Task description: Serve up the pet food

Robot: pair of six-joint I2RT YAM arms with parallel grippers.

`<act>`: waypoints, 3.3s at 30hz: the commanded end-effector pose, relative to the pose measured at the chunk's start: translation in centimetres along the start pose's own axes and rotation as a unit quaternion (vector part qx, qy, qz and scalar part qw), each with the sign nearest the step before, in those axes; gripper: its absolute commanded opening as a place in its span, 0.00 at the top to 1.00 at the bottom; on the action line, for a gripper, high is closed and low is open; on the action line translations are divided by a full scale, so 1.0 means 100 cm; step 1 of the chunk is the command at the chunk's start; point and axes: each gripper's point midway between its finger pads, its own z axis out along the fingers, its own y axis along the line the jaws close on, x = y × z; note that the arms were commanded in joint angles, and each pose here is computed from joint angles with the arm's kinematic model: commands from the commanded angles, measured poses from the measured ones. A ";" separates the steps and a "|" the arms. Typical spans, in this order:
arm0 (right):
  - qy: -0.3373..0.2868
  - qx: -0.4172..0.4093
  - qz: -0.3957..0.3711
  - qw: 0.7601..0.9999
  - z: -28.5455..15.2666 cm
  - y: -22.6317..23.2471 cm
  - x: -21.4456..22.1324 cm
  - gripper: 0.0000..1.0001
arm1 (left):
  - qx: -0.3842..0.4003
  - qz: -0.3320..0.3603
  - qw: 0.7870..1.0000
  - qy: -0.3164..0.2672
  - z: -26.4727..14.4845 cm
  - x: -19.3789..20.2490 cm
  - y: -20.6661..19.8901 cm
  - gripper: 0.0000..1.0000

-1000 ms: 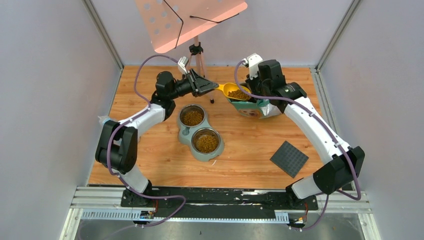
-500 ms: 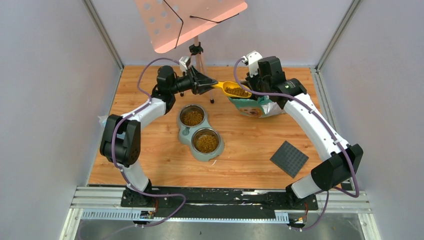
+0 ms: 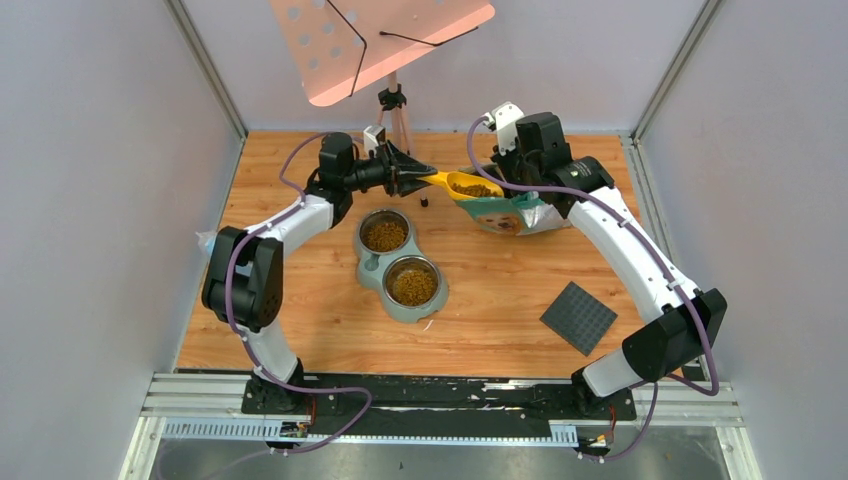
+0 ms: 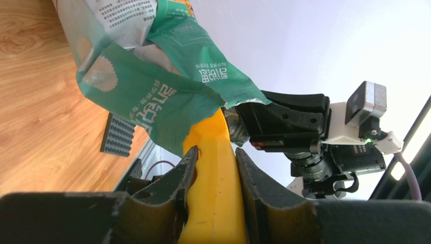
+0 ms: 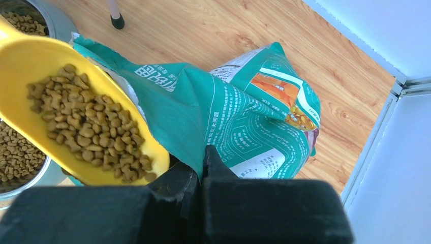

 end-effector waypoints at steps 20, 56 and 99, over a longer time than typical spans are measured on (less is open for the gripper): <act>-0.045 0.039 -0.016 0.998 -0.013 -0.025 -0.030 1.00 | 0.032 0.036 0.997 -0.065 -0.081 -0.019 -0.023 1.00; -0.087 0.023 0.007 0.996 -0.021 -0.018 -0.040 1.00 | -0.143 0.155 0.973 -0.091 -0.210 0.068 0.106 1.00; -0.125 0.050 0.027 0.991 -0.048 -0.037 -0.032 1.00 | -0.263 0.302 0.916 0.015 -0.174 0.052 0.095 1.00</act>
